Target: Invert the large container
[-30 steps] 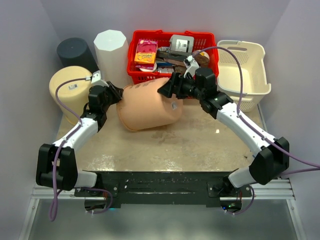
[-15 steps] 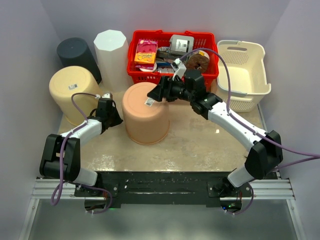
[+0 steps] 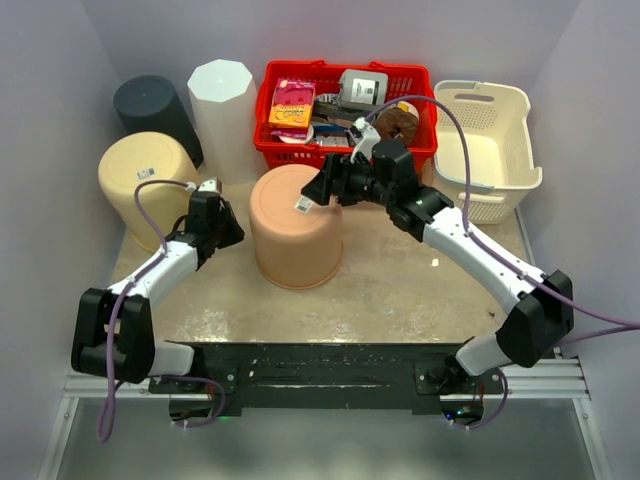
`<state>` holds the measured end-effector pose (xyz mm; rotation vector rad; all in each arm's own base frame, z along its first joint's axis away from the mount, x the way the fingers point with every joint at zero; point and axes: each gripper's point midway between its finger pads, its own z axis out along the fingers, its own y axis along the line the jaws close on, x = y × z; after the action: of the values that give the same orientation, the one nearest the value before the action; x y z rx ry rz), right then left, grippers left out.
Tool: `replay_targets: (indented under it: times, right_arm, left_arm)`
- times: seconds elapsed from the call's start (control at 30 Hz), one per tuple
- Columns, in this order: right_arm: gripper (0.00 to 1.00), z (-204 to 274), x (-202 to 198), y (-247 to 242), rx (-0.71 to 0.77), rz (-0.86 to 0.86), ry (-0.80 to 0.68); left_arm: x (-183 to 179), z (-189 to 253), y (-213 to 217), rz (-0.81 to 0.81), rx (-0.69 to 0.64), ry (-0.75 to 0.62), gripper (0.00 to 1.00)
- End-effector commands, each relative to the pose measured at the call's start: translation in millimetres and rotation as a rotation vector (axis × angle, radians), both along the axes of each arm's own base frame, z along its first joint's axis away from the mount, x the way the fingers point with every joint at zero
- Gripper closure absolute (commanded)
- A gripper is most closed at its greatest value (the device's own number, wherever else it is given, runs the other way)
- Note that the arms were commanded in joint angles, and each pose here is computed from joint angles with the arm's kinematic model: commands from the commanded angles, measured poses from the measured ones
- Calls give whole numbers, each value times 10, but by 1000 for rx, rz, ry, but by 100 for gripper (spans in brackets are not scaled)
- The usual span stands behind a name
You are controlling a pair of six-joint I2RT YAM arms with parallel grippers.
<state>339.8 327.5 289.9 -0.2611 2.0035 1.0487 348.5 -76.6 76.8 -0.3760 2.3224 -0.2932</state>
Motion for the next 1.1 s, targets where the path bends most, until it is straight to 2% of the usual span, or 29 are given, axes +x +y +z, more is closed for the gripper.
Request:
replay_targets:
  times: [0.0,0.13,0.37,0.63,0.9,0.97,1.07]
  right_arm:
    - [15,-100,-53,-468,-179,-145,13]
    - [11,-60,-100,-713,-209,-233,-5]
    - [9,-428,-334,-860,-214,-258,102]
    - [9,-484,-440,-650,-57,-200,157]
    - [10,-413,-329,-270,145,-134,209]
    - [11,-282,-248,-146,246,-131,199]
    - [12,-304,-188,17,281,-130,228]
  left_arm:
    - [189,677,-31,-39,9,-169,65]
    - [170,1038,15,-38,29,-240,54]
    - [60,1743,194,-16,114,-366,41]
    - [-108,2437,266,-19,140,-532,29]
    - [-249,2714,247,-42,128,-599,24]
    - [-273,2747,200,-72,119,-610,23]
    - [-295,2768,148,-102,106,-617,21]
